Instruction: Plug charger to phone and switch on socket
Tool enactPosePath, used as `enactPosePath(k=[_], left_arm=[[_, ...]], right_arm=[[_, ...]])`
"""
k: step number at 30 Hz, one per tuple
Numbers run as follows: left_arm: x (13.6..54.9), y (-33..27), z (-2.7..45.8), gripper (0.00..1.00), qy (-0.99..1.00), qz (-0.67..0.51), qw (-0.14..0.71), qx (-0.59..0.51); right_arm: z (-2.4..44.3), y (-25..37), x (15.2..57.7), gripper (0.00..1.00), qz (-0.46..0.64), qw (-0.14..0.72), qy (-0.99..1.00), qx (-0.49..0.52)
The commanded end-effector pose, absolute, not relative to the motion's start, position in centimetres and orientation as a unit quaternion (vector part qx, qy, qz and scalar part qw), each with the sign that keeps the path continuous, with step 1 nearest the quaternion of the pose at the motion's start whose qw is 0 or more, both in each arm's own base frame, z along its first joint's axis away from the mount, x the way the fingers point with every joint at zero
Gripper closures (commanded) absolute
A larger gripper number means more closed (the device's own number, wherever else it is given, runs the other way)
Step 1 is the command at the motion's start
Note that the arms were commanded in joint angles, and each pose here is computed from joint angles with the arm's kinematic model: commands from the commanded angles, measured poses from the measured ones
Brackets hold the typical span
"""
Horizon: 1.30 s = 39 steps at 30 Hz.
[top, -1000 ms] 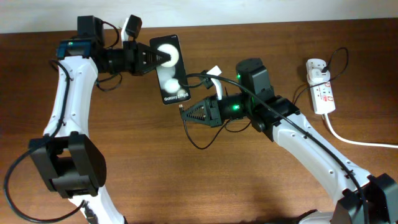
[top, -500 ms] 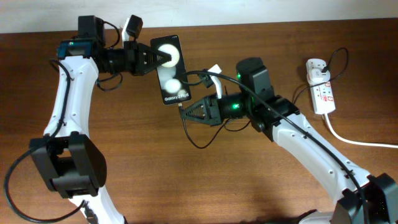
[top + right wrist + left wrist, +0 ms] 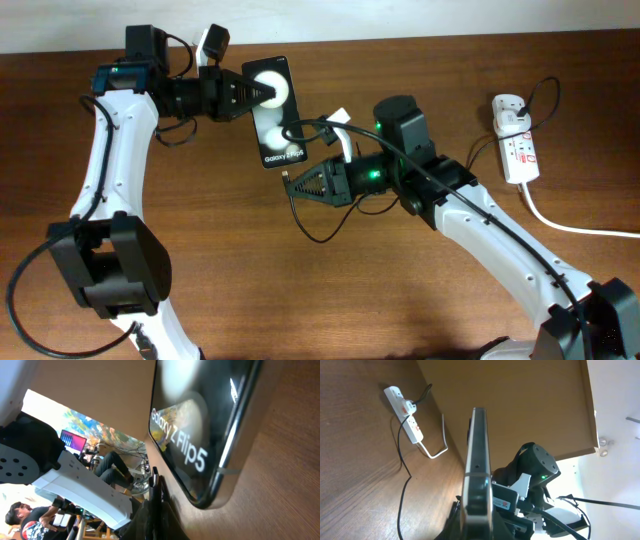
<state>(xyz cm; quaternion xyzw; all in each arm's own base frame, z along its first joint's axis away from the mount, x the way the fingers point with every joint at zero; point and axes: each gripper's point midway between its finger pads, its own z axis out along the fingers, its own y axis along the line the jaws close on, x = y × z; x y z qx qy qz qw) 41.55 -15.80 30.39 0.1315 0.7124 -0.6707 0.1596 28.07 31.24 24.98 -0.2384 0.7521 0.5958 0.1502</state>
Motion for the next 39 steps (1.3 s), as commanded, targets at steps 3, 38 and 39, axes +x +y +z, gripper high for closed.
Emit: enactPosePath(k=[3,38,39], left_arm=[[40.8,-15.9,31.9,1.00,0.696,-0.680,0.174,0.150],[40.8,-16.1,32.3,1.00,0.689,-0.685,0.176,0.158],[40.8,-16.1,32.3,1.00,0.689,-0.685,0.176,0.158]], right_arm=[[24.4,31.2,28.5,0.96,0.592,0.147,0.759,-0.225],[24.8,30.2,29.3,0.96,0.607,0.143,0.755,-0.203],[24.8,30.2,29.3,0.96,0.607,0.143,0.755,-0.203]])
